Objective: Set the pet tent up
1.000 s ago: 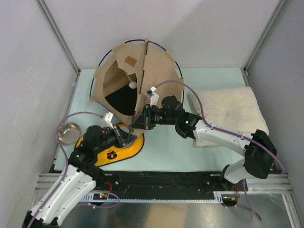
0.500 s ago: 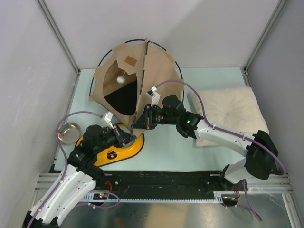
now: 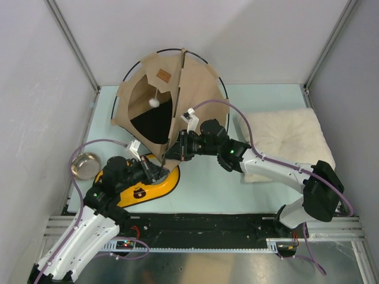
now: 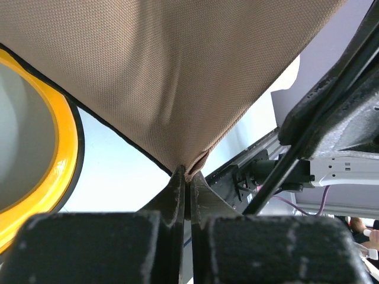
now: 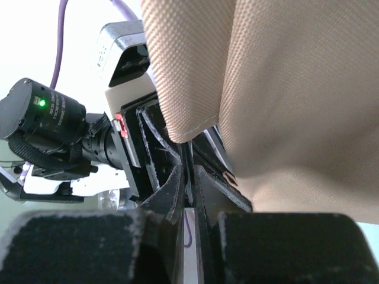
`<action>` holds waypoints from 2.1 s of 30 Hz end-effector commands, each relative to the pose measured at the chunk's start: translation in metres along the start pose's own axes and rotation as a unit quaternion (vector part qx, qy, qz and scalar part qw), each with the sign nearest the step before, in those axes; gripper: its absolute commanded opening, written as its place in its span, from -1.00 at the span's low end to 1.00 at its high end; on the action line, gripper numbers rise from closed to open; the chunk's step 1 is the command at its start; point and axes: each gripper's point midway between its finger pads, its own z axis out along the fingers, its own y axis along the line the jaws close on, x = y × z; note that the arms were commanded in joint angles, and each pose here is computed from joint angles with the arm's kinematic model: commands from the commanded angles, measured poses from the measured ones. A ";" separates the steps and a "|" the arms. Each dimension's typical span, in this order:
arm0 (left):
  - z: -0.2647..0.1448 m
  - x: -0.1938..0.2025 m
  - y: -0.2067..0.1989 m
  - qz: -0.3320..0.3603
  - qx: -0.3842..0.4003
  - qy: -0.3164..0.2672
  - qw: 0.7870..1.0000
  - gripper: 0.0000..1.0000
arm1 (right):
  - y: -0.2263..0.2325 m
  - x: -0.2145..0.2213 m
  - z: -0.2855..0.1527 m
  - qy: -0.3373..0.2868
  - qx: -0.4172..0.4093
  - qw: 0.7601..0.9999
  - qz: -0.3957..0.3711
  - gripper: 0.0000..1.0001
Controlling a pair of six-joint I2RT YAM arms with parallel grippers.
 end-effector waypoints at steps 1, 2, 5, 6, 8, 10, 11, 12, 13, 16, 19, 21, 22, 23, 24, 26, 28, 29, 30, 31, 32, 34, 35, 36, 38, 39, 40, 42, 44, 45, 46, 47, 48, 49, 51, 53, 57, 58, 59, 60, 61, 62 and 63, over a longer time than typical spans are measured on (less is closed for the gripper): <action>-0.011 0.051 0.014 -0.026 -0.016 0.114 0.993 -1.00 | 0.009 -0.074 0.003 -0.137 0.014 0.990 -0.013 -1.00; -0.010 0.051 0.015 -0.026 -0.018 0.113 0.993 -1.00 | 0.008 -0.073 0.004 -0.137 0.017 0.990 -0.009 -1.00; -0.010 0.053 0.017 -0.027 -0.022 0.113 0.993 -0.99 | 0.008 -0.075 0.005 -0.140 0.015 0.990 0.007 -1.00; -0.009 0.053 0.019 -0.027 -0.023 0.114 0.993 -1.00 | 0.010 -0.077 0.004 -0.143 0.013 0.990 0.011 -1.00; -0.009 0.054 0.021 -0.029 -0.027 0.113 0.993 -1.00 | 0.012 -0.078 0.004 -0.145 0.012 0.989 0.011 -1.00; -0.009 0.052 0.021 -0.030 -0.028 0.110 0.993 -1.00 | 0.012 -0.076 0.005 -0.142 0.016 0.990 0.006 -1.00; -0.009 0.051 0.020 -0.031 -0.029 0.108 0.993 -1.00 | 0.012 -0.073 0.006 -0.138 0.019 0.990 0.002 -1.00; -0.009 0.050 0.019 -0.031 -0.029 0.106 0.993 -0.99 | 0.010 -0.068 0.008 -0.129 0.023 0.991 -0.004 -1.00; -0.009 0.048 0.018 -0.031 -0.029 0.104 0.994 -1.00 | 0.010 -0.061 0.010 -0.120 0.024 0.992 -0.010 -1.00; -0.008 0.044 0.016 -0.032 -0.032 0.099 0.994 -1.00 | 0.005 -0.041 0.014 -0.096 0.041 0.994 -0.040 -1.00; -0.008 0.041 0.016 -0.034 -0.035 0.094 0.994 -1.00 | 0.003 -0.022 0.016 -0.077 0.054 0.993 -0.065 -1.00; -0.007 0.040 0.016 -0.035 -0.037 0.091 0.995 -1.00 | 0.003 -0.011 0.016 -0.066 0.056 0.993 -0.076 -1.00; -0.007 0.039 0.016 -0.036 -0.038 0.089 0.995 -1.00 | 0.003 -0.007 0.016 -0.063 0.057 0.993 -0.078 -1.00; -0.007 0.039 0.016 -0.036 -0.038 0.088 0.995 -1.00 | 0.003 -0.003 0.016 -0.059 0.058 0.993 -0.080 -0.98; -0.007 0.038 0.016 -0.037 -0.039 0.087 0.995 -1.00 | 0.003 0.000 0.016 -0.055 0.059 0.993 -0.081 -0.94; -0.007 0.037 0.016 -0.038 -0.040 0.085 0.995 -1.00 | 0.003 0.003 0.014 -0.050 0.063 0.993 -0.081 -0.72; -0.007 0.037 0.016 -0.039 -0.040 0.082 0.995 -1.00 | 0.003 0.006 0.012 -0.047 0.069 0.993 -0.081 -0.46; -0.007 0.036 0.016 -0.039 -0.041 0.080 0.995 -1.00 | 0.002 0.008 0.011 -0.044 0.073 0.993 -0.080 -0.35; -0.007 0.036 0.016 -0.040 -0.042 0.078 0.995 -0.99 | 0.002 0.008 0.010 -0.044 0.075 0.993 -0.080 -0.29; -0.007 0.035 0.016 -0.040 -0.042 0.077 0.995 -0.99 | 0.001 0.010 0.010 -0.040 0.078 0.993 -0.076 -0.24; -0.007 0.035 0.017 -0.040 -0.044 0.076 0.995 -0.99 | -0.001 0.012 0.010 -0.037 0.081 0.993 -0.074 -0.20; -0.007 0.034 0.017 -0.040 -0.045 0.074 0.995 -1.00 | -0.002 0.019 0.010 -0.027 0.084 0.994 -0.071 -0.10; -0.007 0.034 0.017 -0.039 -0.045 0.074 0.995 -0.99 | -0.002 0.021 0.010 -0.024 0.084 0.994 -0.072 -0.07; -0.007 0.033 0.017 -0.037 -0.046 0.074 0.996 -1.00 | 0.000 0.025 0.010 -0.022 0.083 0.994 -0.074 -0.04; -0.006 0.033 0.017 -0.035 -0.047 0.075 0.995 -1.00 | 0.002 0.031 0.011 -0.017 0.078 0.994 -0.077 -0.02; -0.006 0.033 0.017 -0.034 -0.048 0.075 0.995 -1.00 | 0.004 0.034 0.011 -0.016 0.077 0.994 -0.080 -0.03; -0.006 0.032 0.018 -0.034 -0.049 0.074 0.995 -1.00 | 0.006 0.038 0.010 -0.013 0.074 0.994 -0.082 -0.05; -0.005 0.031 0.018 -0.032 -0.051 0.073 0.996 -1.00 | 0.009 0.044 0.010 -0.010 0.067 0.994 -0.086 -0.12; -0.005 0.031 0.019 -0.032 -0.052 0.072 0.996 -0.99 | 0.012 0.051 0.011 -0.008 0.061 0.994 -0.088 -0.19; -0.005 0.031 0.019 -0.033 -0.052 0.071 0.996 -0.99 | 0.013 0.053 0.011 -0.008 0.059 0.994 -0.090 -0.21; -0.005 0.031 0.019 -0.034 -0.052 0.071 0.996 -0.99 | 0.014 0.055 0.012 -0.007 0.056 0.994 -0.091 -0.25; -0.005 0.032 0.019 -0.035 -0.053 0.071 0.995 -1.00 | 0.015 0.056 0.014 -0.007 0.055 0.994 -0.091 -0.28; -0.006 0.032 0.020 -0.035 -0.053 0.071 0.995 -1.00 | 0.015 0.057 0.015 -0.006 0.054 0.994 -0.091 -0.33; -0.006 0.032 0.020 -0.035 -0.053 0.070 0.996 -1.00 | 0.015 0.058 0.015 -0.006 0.053 0.994 -0.092 -0.39; -0.006 0.033 0.020 -0.036 -0.052 0.069 0.996 -1.00 | 0.015 0.058 0.016 -0.007 0.054 0.994 -0.092 -0.53; -0.006 0.034 0.022 -0.038 -0.053 0.068 0.996 -1.00 | 0.015 0.056 0.016 -0.011 0.056 0.994 -0.093 -0.57; -0.006 0.037 0.026 -0.041 -0.056 0.068 0.995 -0.99 | 0.017 0.051 0.017 -0.020 0.050 0.994 -0.093 -0.54; -0.006 0.037 0.026 -0.041 -0.056 0.069 0.995 -0.99 | 0.018 0.050 0.017 -0.021 0.048 0.994 -0.093 -0.51; -0.006 0.038 0.027 -0.041 -0.058 0.069 0.995 -0.99 | 0.017 0.049 0.018 -0.023 0.049 0.994 -0.093 -0.48; -0.005 0.037 0.027 -0.041 -0.058 0.069 0.995 -1.00 | 0.016 0.048 0.018 -0.025 0.050 0.994 -0.092 -0.45; -0.005 0.038 0.028 -0.041 -0.059 0.069 0.995 -1.00 | 0.015 0.047 0.019 -0.026 0.051 0.994 -0.092 -0.40; -0.005 0.038 0.028 -0.041 -0.059 0.070 0.995 -1.00 | 0.014 0.046 0.019 -0.028 0.051 0.994 -0.092 -0.38; -0.005 0.038 0.028 -0.041 -0.059 0.071 0.995 -1.00 | 0.014 0.045 0.019 -0.029 0.051 0.994 -0.092 -0.36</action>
